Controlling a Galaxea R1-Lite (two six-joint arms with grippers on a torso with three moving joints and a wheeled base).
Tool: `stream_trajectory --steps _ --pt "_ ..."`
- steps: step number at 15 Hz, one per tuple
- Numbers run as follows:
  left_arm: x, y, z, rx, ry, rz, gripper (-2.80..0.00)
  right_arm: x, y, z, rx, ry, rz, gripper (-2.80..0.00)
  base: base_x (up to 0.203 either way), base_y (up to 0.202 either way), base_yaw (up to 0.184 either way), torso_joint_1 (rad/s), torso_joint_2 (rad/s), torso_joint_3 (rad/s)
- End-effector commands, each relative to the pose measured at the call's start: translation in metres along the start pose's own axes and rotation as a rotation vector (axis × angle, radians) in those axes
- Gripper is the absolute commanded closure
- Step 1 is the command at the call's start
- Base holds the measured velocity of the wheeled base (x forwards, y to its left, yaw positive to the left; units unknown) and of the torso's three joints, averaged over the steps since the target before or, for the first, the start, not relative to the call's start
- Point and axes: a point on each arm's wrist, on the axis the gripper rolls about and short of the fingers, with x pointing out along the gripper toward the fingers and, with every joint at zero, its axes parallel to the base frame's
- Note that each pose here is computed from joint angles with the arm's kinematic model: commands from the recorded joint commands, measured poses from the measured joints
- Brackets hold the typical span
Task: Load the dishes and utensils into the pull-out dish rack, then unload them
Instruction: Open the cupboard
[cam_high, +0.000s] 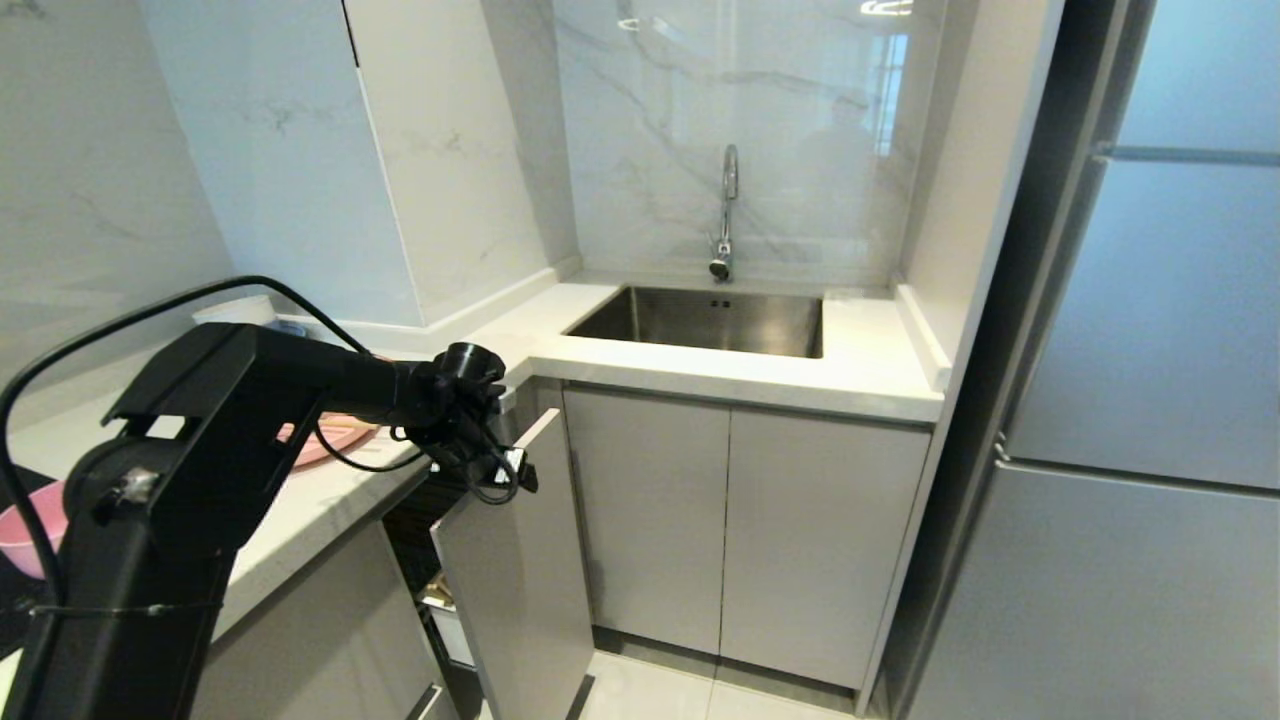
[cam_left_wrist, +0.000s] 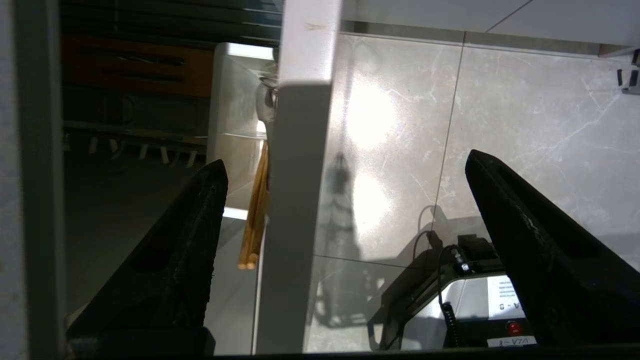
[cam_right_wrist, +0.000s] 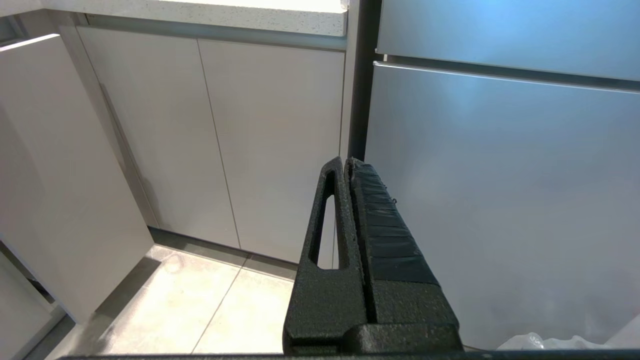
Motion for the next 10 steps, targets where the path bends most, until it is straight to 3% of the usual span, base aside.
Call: stream_trajectory --steps 1,10 --pt "0.001 -0.004 -0.001 0.005 0.008 -0.004 -2.8 0.0 0.0 0.0 -0.001 0.0 0.0 0.0 0.0 0.0 0.0 0.0 0.0 0.0" --pt "0.001 -0.028 -0.001 0.024 0.006 -0.031 -2.8 0.0 0.0 0.0 0.0 0.0 0.001 0.0 0.0 0.0 0.0 0.0 0.0 0.0"
